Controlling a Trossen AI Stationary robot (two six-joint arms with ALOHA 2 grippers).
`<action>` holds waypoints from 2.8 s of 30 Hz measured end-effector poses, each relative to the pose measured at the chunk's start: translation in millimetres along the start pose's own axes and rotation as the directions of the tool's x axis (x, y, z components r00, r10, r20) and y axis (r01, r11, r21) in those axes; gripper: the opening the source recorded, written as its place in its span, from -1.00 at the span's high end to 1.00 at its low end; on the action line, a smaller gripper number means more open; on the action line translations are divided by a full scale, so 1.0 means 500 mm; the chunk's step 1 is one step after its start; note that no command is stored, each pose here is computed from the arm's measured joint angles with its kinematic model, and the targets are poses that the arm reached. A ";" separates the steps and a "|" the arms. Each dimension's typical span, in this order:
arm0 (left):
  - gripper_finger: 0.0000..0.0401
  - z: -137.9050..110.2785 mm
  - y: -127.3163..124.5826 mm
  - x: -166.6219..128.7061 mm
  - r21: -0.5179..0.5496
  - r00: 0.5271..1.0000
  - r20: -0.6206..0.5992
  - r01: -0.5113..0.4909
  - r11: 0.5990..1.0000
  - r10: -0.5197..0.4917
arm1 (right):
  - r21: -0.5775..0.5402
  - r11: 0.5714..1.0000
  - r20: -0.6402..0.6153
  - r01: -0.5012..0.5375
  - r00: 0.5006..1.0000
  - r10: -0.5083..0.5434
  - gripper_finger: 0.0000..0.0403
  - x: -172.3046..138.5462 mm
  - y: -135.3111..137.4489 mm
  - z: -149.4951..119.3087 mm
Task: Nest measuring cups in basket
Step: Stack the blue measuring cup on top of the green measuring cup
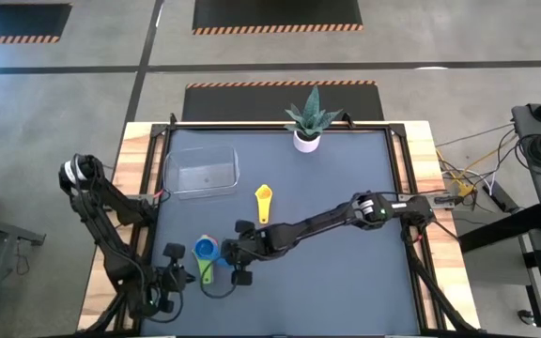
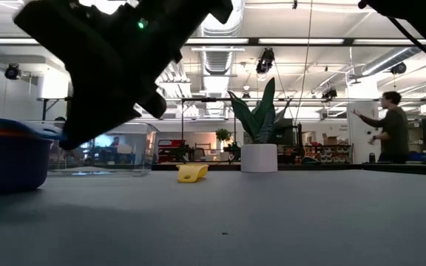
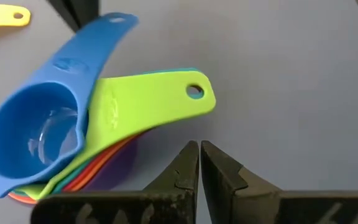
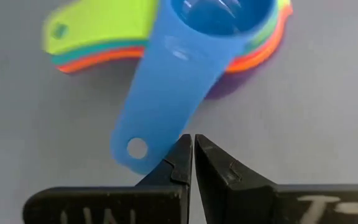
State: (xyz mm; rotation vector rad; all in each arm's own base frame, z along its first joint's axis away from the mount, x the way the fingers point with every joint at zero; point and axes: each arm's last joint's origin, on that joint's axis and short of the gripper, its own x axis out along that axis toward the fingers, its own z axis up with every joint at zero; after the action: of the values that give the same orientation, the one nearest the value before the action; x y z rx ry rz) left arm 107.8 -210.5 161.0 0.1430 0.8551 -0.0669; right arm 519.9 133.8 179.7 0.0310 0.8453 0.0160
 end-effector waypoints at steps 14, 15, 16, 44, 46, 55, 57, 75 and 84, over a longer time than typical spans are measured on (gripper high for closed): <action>1.00 0.000 0.001 0.000 -0.002 1.000 0.000 0.000 1.000 0.000 | -0.034 0.999 0.029 -0.034 0.999 0.035 0.96 -0.020 0.045 0.002; 1.00 0.000 0.001 0.000 -0.002 1.000 0.000 0.000 1.000 0.000 | -0.033 0.999 0.026 -0.017 0.999 0.018 0.96 -0.024 0.042 0.003; 1.00 0.000 0.001 0.000 -0.002 1.000 0.000 0.001 1.000 -0.001 | -0.033 0.999 0.024 0.000 1.000 0.001 0.96 -0.027 0.039 0.004; 1.00 0.001 0.001 0.001 -0.004 1.000 0.001 0.001 1.000 -0.001 | -0.061 0.990 0.063 -0.127 0.989 0.131 0.96 0.030 0.042 -0.009; 1.00 0.001 0.001 0.001 -0.005 1.000 0.001 0.001 1.000 -0.001 | -0.060 0.990 0.054 -0.125 0.990 0.129 0.96 0.030 0.042 -0.011; 1.00 0.003 0.001 0.003 -0.006 0.999 0.039 -0.030 1.000 0.030 | -0.067 0.987 0.171 -0.147 0.973 0.157 0.96 0.026 0.051 0.011; 1.00 0.002 0.000 0.006 -0.004 0.999 0.038 -0.032 0.999 0.032 | -0.072 0.986 0.193 -0.151 0.968 0.162 0.96 0.025 0.052 0.015; 1.00 0.005 -0.005 0.020 0.035 0.994 0.088 -0.075 0.997 0.071 | -0.070 0.989 0.230 -0.129 0.963 0.141 0.96 0.032 0.051 0.012; 1.00 0.005 -0.005 0.020 0.035 0.994 0.085 -0.072 0.997 0.069 | -0.068 0.988 0.283 -0.139 0.947 0.152 0.96 0.042 0.052 0.007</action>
State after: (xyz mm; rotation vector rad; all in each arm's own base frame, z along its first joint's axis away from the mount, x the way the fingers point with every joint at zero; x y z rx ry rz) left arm 115.9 -213.3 154.4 0.2044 0.7649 -0.0226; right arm 536.5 160.2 167.3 0.0503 0.5497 0.1671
